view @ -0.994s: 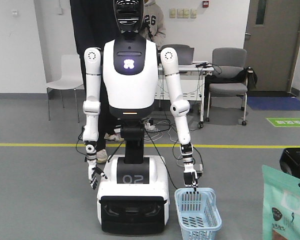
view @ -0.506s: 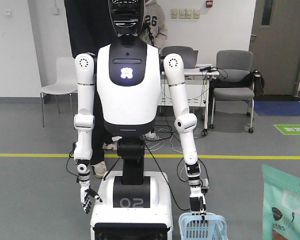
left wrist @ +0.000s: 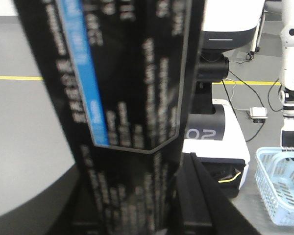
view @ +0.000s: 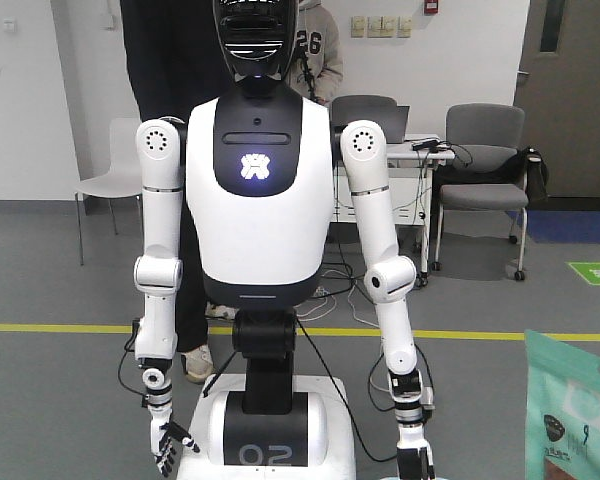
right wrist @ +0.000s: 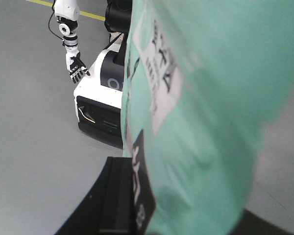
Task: Pick snacks and fruit into basket
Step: 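Lower the teal bag in the right gripper toward the light-blue basket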
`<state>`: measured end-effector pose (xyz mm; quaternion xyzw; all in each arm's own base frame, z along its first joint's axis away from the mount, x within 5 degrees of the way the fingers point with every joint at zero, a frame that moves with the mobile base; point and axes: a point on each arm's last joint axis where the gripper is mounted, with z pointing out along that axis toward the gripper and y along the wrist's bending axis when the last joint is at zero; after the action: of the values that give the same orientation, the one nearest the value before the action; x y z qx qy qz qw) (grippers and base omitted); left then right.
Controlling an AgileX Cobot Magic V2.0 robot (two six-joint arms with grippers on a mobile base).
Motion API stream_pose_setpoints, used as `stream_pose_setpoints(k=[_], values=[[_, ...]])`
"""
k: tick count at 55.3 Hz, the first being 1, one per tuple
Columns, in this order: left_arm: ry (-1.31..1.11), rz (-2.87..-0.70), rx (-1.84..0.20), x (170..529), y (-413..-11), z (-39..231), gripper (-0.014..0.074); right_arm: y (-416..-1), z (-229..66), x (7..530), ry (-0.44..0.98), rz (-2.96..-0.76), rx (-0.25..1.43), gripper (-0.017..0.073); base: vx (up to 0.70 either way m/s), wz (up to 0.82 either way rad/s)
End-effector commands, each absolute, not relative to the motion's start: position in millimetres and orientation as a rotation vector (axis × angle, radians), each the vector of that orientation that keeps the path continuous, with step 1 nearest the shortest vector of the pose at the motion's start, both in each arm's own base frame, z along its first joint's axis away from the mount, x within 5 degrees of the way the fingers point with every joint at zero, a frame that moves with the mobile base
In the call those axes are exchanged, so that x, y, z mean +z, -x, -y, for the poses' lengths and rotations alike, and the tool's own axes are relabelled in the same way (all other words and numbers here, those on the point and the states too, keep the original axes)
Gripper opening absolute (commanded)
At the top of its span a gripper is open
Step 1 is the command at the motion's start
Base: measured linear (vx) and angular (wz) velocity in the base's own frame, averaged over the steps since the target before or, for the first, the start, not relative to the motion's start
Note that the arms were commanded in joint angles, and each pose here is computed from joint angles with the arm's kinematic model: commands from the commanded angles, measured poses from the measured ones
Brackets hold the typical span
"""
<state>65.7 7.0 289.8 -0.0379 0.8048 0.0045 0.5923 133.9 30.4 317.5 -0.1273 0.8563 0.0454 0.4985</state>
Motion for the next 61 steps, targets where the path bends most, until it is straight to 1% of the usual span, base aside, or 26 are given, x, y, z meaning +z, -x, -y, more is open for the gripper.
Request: stream_pose_setpoints(k=[1, 30, 61], values=[[0.062, -1.751, -0.007, 309.4, -66.6, -5.2, 0.0001, -136.1, -30.3, 336.1, 0.294, -1.946, 0.104, -0.0008, 0.32, 0.03], [0.062, -1.751, -0.007, 309.3, -66.6, -5.2, 0.0001, -136.1, -30.3, 336.1, 0.294, -1.946, 0.104, -0.0008, 0.25, 0.00], [0.062, -1.751, -0.007, 309.3, -66.6, -5.2, 0.0001, -136.1, -30.3, 336.1, 0.294, -1.946, 0.104, -0.0008, 0.15, -0.02]])
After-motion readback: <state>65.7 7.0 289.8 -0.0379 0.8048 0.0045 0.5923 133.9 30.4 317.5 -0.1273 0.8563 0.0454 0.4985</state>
